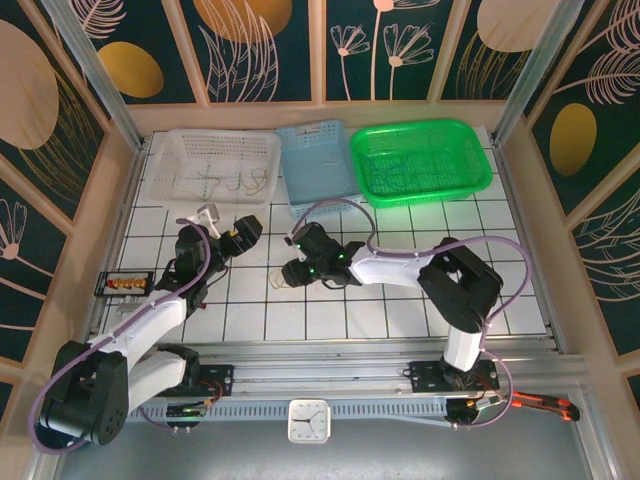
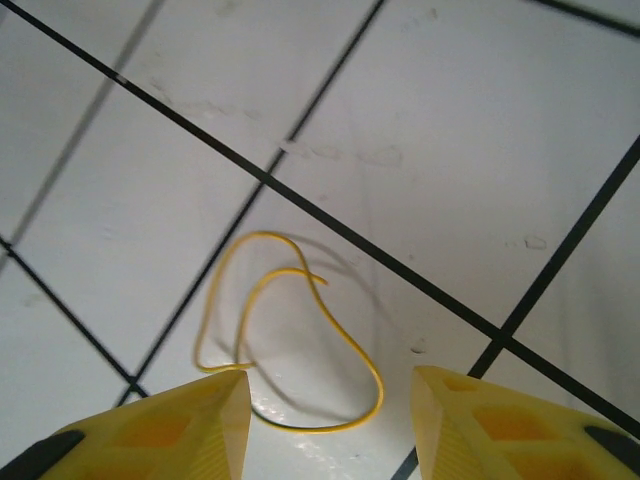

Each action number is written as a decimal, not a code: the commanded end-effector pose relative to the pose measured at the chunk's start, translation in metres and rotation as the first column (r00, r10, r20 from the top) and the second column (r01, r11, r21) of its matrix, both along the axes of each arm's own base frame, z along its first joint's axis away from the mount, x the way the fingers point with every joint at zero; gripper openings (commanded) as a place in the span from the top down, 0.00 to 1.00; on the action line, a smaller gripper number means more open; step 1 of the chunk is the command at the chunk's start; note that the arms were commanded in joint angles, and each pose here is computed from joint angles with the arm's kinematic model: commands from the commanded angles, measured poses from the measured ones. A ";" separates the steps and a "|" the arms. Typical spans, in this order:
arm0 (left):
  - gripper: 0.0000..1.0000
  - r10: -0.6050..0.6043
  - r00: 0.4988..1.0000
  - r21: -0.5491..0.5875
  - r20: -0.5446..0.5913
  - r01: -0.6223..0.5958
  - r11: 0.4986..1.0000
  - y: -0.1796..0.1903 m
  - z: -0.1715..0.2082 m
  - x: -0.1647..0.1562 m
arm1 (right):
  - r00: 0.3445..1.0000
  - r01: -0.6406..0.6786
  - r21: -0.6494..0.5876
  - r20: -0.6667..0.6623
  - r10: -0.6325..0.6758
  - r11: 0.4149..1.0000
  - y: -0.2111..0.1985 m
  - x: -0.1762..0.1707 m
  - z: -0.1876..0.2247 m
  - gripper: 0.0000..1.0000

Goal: Untangle the cables

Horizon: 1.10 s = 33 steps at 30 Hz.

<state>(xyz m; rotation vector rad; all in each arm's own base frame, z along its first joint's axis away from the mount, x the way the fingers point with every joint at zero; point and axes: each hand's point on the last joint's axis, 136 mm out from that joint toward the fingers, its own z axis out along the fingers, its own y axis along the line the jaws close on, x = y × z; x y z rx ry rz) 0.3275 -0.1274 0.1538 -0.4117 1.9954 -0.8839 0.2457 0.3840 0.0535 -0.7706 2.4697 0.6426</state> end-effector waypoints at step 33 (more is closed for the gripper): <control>0.01 -0.053 0.998 -0.053 0.012 0.054 0.997 -0.009 -0.004 -0.002 | 0.991 0.088 0.080 0.091 -0.095 0.993 -0.008 0.042 0.029 1.00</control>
